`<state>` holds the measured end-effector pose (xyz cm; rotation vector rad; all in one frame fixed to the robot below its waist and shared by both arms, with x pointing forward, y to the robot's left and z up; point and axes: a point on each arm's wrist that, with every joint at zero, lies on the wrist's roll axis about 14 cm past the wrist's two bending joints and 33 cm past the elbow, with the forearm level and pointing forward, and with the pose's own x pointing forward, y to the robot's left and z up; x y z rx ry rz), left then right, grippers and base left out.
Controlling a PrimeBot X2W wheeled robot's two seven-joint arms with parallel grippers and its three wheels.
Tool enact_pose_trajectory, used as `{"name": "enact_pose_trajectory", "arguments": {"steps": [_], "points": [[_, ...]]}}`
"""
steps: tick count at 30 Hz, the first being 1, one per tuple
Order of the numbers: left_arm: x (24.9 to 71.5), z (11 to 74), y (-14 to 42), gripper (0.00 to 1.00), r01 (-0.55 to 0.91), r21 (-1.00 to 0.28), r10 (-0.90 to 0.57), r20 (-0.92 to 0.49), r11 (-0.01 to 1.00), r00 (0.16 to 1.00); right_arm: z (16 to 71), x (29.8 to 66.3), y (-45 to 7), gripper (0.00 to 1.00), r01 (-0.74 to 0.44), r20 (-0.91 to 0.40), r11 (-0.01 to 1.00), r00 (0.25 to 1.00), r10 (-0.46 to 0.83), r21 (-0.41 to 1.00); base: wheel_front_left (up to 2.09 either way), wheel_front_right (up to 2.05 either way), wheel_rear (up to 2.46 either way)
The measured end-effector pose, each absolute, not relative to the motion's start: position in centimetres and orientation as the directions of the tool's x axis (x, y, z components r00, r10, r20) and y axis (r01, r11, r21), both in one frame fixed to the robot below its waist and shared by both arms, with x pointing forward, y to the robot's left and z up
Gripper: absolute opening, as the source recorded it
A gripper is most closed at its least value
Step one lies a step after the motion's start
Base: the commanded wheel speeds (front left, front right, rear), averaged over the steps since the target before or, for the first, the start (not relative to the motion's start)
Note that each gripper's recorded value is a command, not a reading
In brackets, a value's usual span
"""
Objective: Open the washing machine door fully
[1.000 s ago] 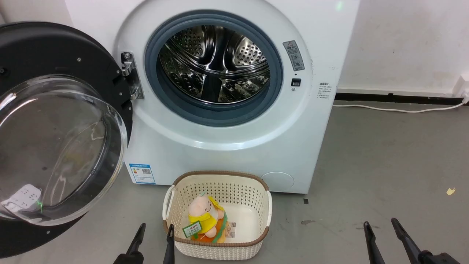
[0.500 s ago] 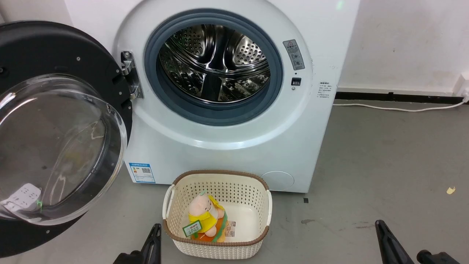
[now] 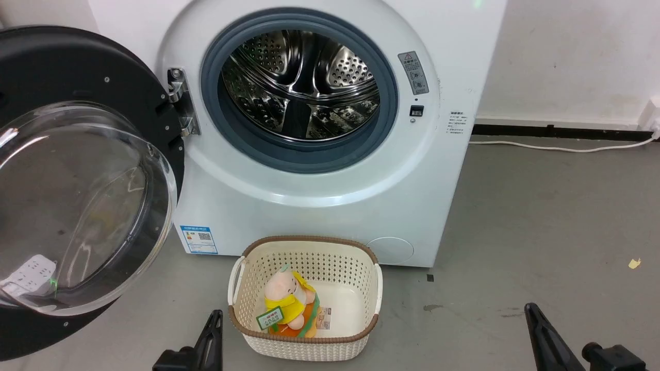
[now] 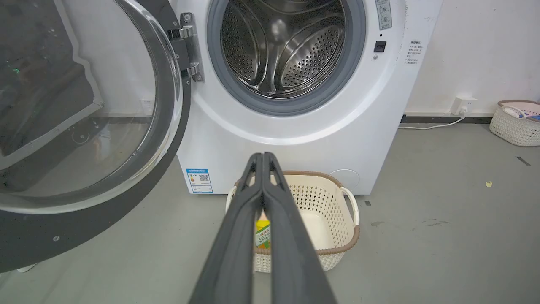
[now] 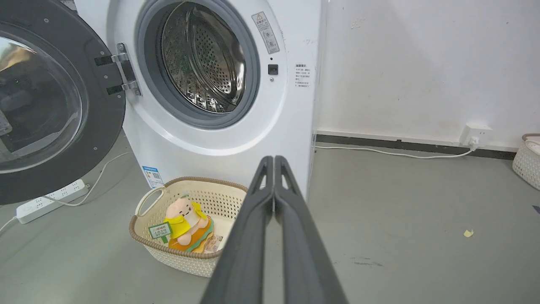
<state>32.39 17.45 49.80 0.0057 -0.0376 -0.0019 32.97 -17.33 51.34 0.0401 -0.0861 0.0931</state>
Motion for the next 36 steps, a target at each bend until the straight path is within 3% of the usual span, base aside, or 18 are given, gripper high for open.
{"name": "enact_pose_trajectory", "arguments": {"steps": [36], "points": [[34.2, 50.6, 17.4, 0.00, 0.004, 0.018, -0.004, 0.012, 1.000, 1.000, 51.4, 34.4, -16.7, 0.00, -0.111, 0.036, 0.994, 0.993, 0.110, 0.009, 0.00, 0.00, 0.00]]}}
